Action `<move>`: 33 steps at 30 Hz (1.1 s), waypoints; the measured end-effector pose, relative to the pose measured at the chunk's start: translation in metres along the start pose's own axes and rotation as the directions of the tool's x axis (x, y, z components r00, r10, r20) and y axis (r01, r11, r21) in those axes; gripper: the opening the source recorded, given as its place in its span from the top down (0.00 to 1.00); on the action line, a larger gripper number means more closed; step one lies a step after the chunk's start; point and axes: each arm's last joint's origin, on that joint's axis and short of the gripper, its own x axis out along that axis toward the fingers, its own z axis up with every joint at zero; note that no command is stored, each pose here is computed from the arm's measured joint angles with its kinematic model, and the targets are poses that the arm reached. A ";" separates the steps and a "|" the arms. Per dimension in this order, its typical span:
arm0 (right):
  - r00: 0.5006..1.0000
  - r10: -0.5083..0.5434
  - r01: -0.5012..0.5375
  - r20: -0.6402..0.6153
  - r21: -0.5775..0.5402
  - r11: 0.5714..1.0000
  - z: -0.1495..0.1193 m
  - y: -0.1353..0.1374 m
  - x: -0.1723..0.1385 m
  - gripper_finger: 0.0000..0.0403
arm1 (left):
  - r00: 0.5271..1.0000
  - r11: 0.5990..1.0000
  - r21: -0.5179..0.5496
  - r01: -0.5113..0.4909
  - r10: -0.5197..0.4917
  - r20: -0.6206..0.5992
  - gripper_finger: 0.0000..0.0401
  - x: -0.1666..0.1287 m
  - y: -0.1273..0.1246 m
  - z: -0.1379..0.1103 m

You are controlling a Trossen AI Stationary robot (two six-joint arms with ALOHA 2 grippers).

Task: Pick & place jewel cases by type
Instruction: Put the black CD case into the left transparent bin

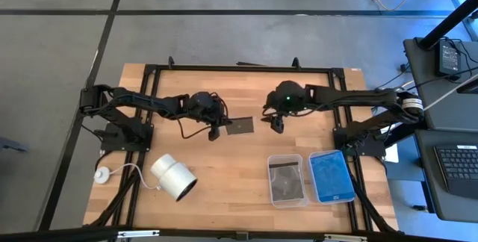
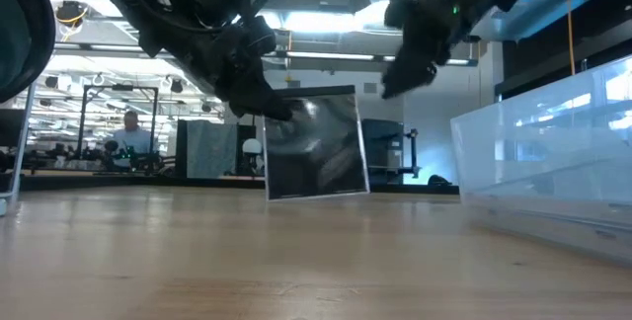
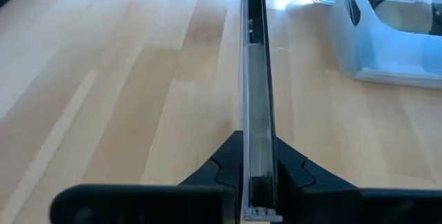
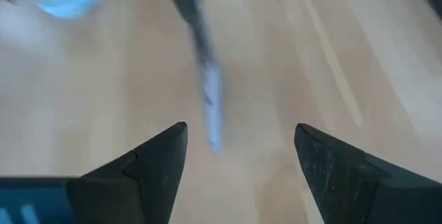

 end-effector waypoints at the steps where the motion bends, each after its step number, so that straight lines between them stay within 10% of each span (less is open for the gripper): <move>1: 0.999 0.031 -0.031 0.027 0.009 0.999 0.003 0.001 -0.003 0.33 | 1.000 1.000 0.011 0.002 -0.002 0.003 0.92 0.000 -0.001 0.000; 12: 0.972 0.213 -0.188 0.104 -0.204 0.961 0.011 0.017 0.013 0.33 | 0.997 0.995 0.088 0.047 -0.052 0.049 0.92 0.002 -0.017 0.004; 33: 0.976 0.173 -0.150 0.133 -0.164 0.975 0.014 0.020 0.016 0.55 | 0.996 0.994 0.094 0.049 -0.055 0.071 0.92 0.002 -0.019 0.006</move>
